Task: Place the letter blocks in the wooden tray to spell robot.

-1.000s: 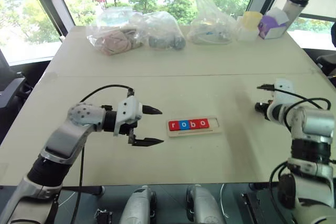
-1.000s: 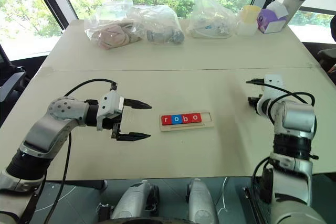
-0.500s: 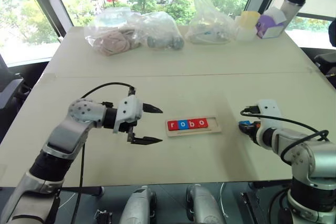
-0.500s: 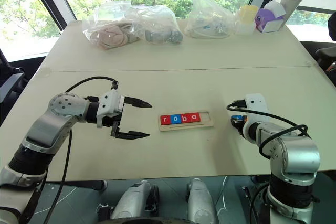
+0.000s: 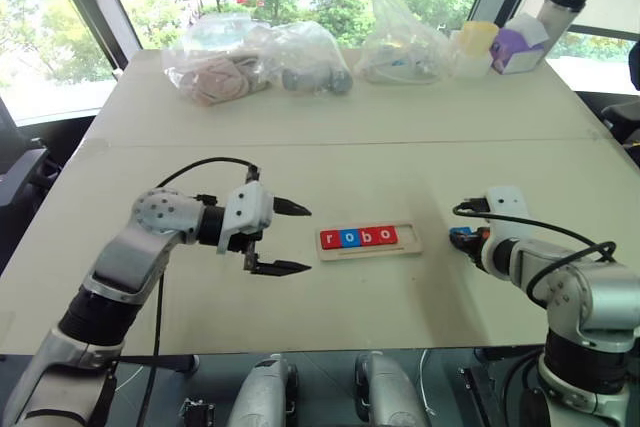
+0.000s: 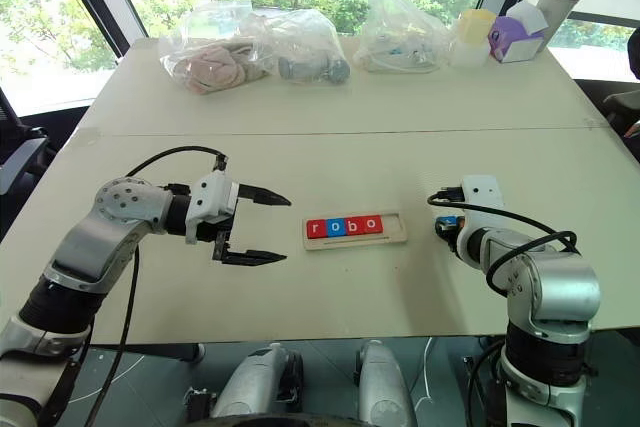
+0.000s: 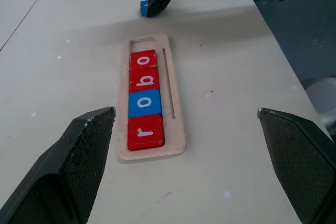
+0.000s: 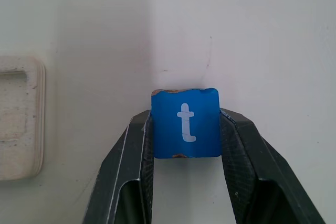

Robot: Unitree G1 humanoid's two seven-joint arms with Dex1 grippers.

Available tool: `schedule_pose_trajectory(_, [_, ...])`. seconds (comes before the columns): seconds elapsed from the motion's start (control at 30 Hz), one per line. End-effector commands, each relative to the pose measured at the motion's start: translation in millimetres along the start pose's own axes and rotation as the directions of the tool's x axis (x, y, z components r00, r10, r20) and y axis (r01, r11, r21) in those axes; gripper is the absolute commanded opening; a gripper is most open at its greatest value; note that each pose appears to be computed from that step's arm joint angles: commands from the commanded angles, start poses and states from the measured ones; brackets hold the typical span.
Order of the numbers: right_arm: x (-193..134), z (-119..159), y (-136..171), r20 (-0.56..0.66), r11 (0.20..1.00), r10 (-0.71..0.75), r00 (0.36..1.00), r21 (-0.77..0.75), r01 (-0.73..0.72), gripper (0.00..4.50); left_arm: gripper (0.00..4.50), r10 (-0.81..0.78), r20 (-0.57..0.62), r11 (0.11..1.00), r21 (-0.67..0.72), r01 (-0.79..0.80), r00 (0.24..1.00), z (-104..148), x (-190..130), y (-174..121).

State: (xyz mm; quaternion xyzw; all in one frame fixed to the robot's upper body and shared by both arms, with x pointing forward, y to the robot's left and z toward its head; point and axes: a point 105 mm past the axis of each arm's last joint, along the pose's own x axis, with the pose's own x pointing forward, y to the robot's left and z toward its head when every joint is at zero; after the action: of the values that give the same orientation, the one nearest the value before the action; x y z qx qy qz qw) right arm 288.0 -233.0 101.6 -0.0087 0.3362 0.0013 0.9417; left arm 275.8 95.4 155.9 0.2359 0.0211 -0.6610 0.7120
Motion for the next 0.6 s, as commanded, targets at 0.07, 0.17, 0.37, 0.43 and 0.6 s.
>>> schedule_pose_trajectory(0.07, [-5.8, 8.5, 3.0, 0.022, 0.998, 0.021, 1.0, -0.053, -0.02, 3.52, 4.5, 0.005, 0.019, 1.0, 0.029, -0.006, 1.0, 9.1, 0.3, -0.9])
schedule_pose_trajectory(0.17, [-13.2, 20.1, 4.1, 0.037, 0.99, 0.057, 0.998, -0.132, -0.051, 4.46, 4.5, 0.007, 0.019, 1.0, 0.027, -0.008, 1.0, 8.9, 0.5, -1.0])
schedule_pose_trajectory(0.37, [-40.9, 44.9, 11.1, -0.011, 0.8, 0.271, 0.963, -0.554, -0.231, 4.46, 4.5, 0.007, 0.024, 1.0, 0.026, -0.007, 1.0, 9.8, 2.3, 0.5])
schedule_pose_trajectory(0.43, [-45.3, 42.9, 2.5, -0.097, 0.665, 0.323, 0.941, -0.685, -0.299, 4.46, 4.5, 0.005, 0.025, 1.0, 0.028, -0.006, 1.0, 10.2, 3.2, 1.5])
schedule_pose_trajectory(0.6, [-40.0, 34.5, -20.2, -0.286, 0.35, 0.358, 0.889, -0.841, -0.412, 4.46, 4.5, 0.01, 0.029, 0.999, 0.039, -0.011, 1.0, 11.9, 4.0, 4.5])
